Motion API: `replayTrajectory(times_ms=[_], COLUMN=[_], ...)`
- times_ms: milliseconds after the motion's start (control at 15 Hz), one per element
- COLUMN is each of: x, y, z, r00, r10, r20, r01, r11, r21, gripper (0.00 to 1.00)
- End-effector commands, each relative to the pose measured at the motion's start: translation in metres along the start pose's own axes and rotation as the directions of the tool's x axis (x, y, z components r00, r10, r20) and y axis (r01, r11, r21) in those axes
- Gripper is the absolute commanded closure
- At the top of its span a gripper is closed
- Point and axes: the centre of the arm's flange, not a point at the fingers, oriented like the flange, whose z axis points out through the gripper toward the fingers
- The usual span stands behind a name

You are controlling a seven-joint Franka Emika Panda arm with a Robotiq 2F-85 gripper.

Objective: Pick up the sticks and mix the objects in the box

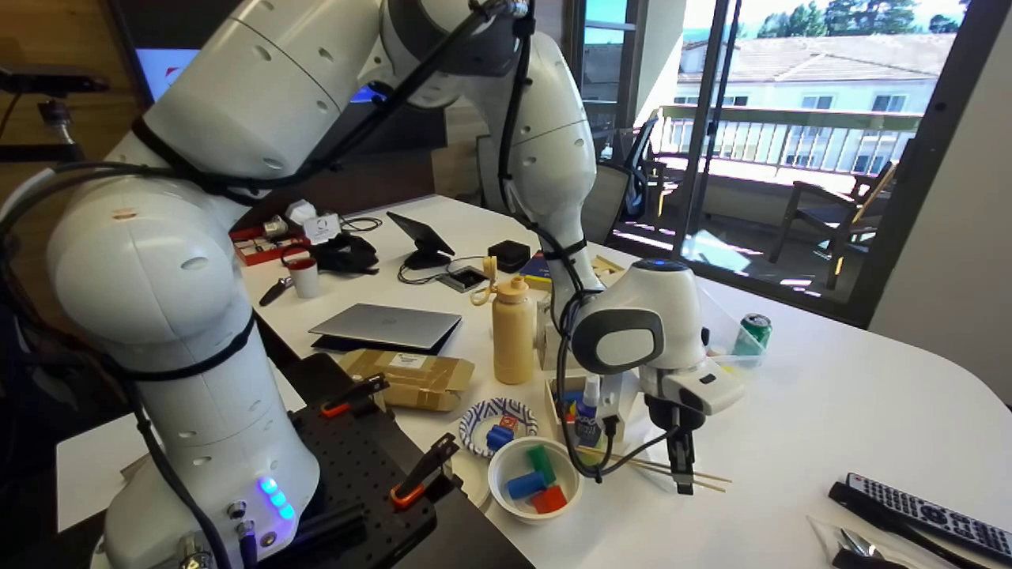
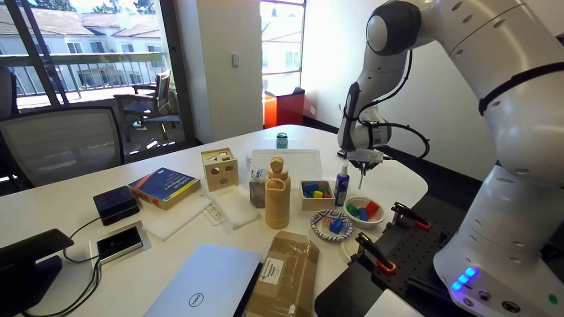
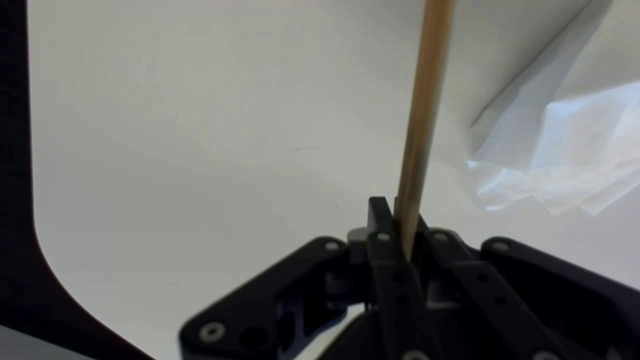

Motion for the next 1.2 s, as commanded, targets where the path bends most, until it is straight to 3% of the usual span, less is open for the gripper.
replayTrajectory(times_ms=[0, 400, 933, 1000, 1133], x=[-0.009, -0.016, -0.027, -0.026, -0.025], y=[0.014, 0.028, 0.029, 0.030, 0.030], z=[0.001, 0.025, 0.047, 0.046, 0.046], r00=[1.000, 0.997, 0.994, 0.993, 0.992], r10=[0.022, 0.065, 0.104, 0.112, 0.126], r20=[-0.007, -0.030, 0.020, 0.022, 0.020], r01=[-0.022, -0.066, -0.102, -0.111, -0.124], r11=[0.999, 0.995, 0.992, 0.991, 0.990], r21=[-0.025, -0.068, -0.071, -0.069, -0.069], gripper=[0.98, 0.98, 0.98, 0.68, 0.60])
